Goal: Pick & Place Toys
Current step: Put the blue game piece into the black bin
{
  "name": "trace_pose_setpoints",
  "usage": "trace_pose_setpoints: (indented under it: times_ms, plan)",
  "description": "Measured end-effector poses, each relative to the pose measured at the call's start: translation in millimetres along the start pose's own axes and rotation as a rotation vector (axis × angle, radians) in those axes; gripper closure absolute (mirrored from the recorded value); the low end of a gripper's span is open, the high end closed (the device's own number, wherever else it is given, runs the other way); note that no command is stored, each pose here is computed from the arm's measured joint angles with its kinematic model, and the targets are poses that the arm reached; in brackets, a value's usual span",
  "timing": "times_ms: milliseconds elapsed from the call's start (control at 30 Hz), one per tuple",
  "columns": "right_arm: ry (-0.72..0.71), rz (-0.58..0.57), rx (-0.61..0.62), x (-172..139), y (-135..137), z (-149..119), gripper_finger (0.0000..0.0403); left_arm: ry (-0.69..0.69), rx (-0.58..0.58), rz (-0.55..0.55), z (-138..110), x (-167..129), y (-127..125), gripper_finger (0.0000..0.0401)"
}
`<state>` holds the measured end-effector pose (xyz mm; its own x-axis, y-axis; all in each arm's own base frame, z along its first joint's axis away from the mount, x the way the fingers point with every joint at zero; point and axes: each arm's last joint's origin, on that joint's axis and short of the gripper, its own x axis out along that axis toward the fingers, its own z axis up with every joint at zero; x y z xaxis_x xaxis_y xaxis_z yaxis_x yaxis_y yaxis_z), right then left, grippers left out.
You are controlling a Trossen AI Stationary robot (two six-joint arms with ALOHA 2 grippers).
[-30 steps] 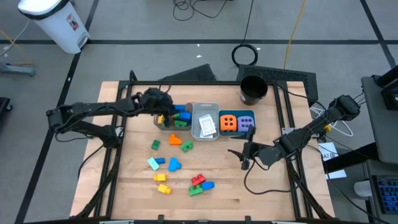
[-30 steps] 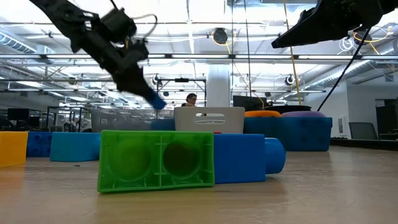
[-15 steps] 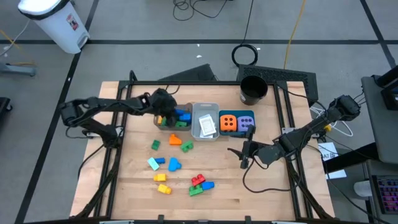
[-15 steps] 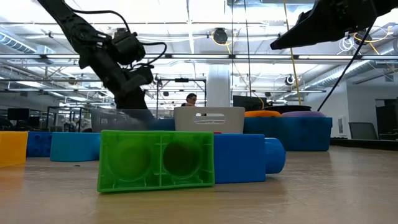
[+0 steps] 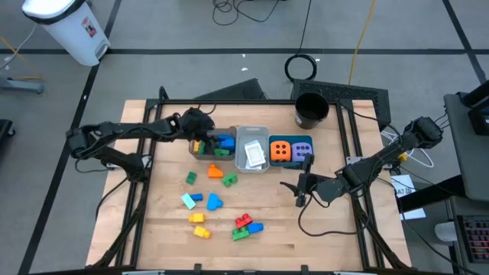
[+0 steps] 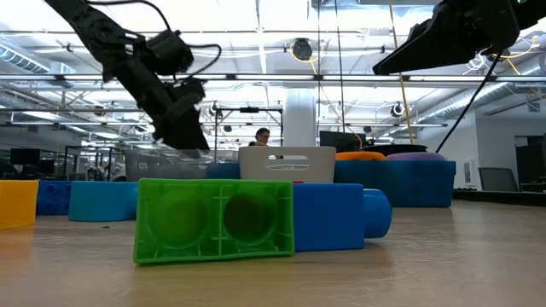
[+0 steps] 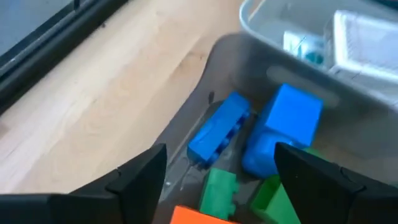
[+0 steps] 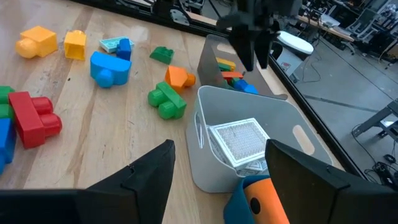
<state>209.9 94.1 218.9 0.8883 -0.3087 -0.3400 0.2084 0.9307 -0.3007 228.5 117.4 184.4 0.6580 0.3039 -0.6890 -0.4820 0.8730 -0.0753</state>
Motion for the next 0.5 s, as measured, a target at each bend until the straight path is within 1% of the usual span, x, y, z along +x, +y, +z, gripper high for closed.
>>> trace_pose_setpoints:
  times_ms: [100, 200, 267, 333, 400, 500]
  plan:
    - [0.0, 0.0, 0.0, 0.0, 0.0, 0.0, 0.0161, -0.043, -0.058, -0.006, 4.9, -16.5, -1.4, 0.0087]
    - [0.0, 0.0, 0.002, 0.0, 0.0, 0.0, 0.0161, -0.075, -0.12, -0.012, 7.3, -36.5, -2.2, 0.0086]
    - [0.0, 0.001, 0.016, -0.1, 0.0, 0.0, 0.0161, -0.107, -0.128, -0.025, 7.4, -48.8, -5.1, 0.0089]
    - [0.0, 0.015, 0.036, -0.2, 0.5, 0.1, 0.0161, -0.167, -0.119, -0.059, 4.9, -58.8, -11.8, 0.0092]
    - [0.002, 0.05, 0.052, -0.1, 1.5, 0.1, 0.0161, -0.241, -0.119, -0.11, -2.1, -64.9, -20.7, 0.0095]
    - [-0.006, 0.129, 0.095, -0.3, 4.0, 1.7, 0.0161, -0.339, -0.132, -0.157, -21.5, -66.7, -34.1, 0.0095]
